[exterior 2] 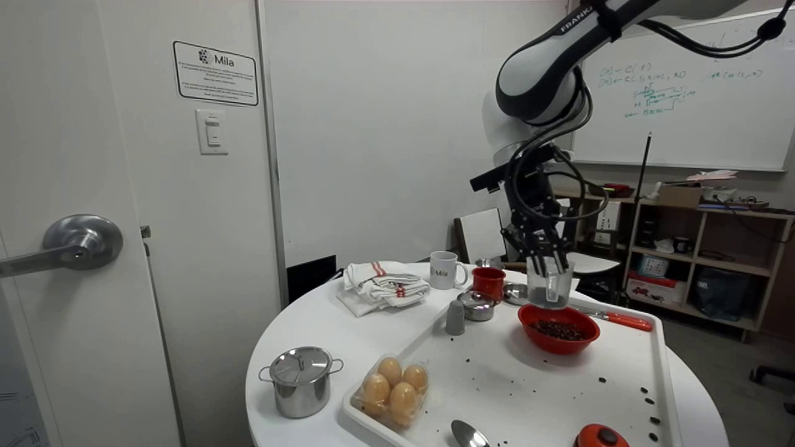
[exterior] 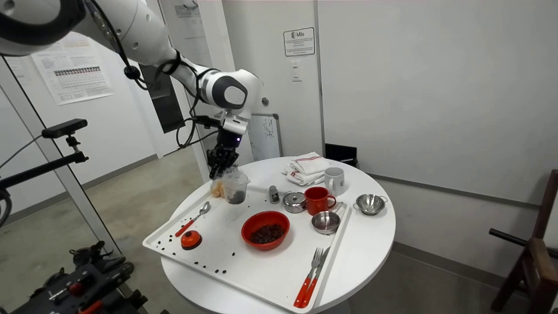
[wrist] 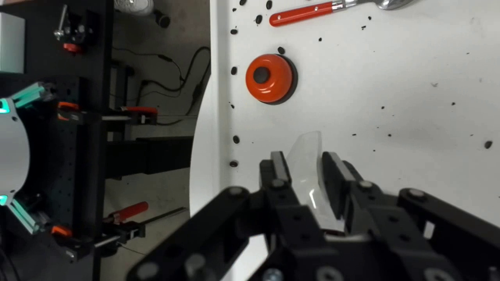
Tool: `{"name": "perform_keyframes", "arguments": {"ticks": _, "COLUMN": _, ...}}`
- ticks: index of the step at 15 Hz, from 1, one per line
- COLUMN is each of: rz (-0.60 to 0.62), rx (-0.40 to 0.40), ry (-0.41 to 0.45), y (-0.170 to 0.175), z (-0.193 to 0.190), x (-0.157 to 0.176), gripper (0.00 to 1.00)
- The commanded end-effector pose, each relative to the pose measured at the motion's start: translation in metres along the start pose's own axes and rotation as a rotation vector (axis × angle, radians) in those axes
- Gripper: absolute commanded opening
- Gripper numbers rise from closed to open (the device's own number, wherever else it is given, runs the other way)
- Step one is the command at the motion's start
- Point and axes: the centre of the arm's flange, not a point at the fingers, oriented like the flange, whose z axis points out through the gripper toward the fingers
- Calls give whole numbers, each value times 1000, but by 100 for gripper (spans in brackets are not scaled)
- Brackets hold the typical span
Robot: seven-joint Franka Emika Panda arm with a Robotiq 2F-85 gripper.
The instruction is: Pour the contents in the clear jug into the red bowl
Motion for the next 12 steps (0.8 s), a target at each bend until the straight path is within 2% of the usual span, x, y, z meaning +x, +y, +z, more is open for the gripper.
{"name": "perform_keyframes", "arguments": {"ticks": 1, "rz": 30, "rx": -6, "ry": -130, "y": 47, "z": 14, "x": 31, "gripper": 10}}
{"name": "perform_keyframes", "arguments": {"ticks": 4, "rz": 31, "rx": 6, "ry": -223, "y": 68, "z": 21, "x": 57, "gripper": 10}}
{"name": "perform_keyframes", "arguments": {"ticks": 5, "rz": 39, "rx": 17, "ry": -230, "y": 74, "z": 23, "x": 62, "gripper": 10}}
{"name": "perform_keyframes", "arguments": {"ticks": 6, "rz": 50, "rx": -22, "ry": -184, "y": 43, "z": 20, "x": 56, "gripper": 27}}
{"name": "perform_keyframes", "arguments": {"ticks": 9, "rz": 56, "rx": -9, "ry": -211, "y": 56, "z": 22, "x": 68, "gripper": 27}}
{"name": "perform_keyframes", "arguments": {"ticks": 10, "rz": 34, "rx": -28, "ry": -205, "y": 42, "z": 21, "x": 59, "gripper": 10}}
{"name": "perform_keyframes", "arguments": {"ticks": 12, "rz": 21, "rx": -69, "ry": -217, "y": 22, "z": 19, "x": 51, "gripper": 10}}
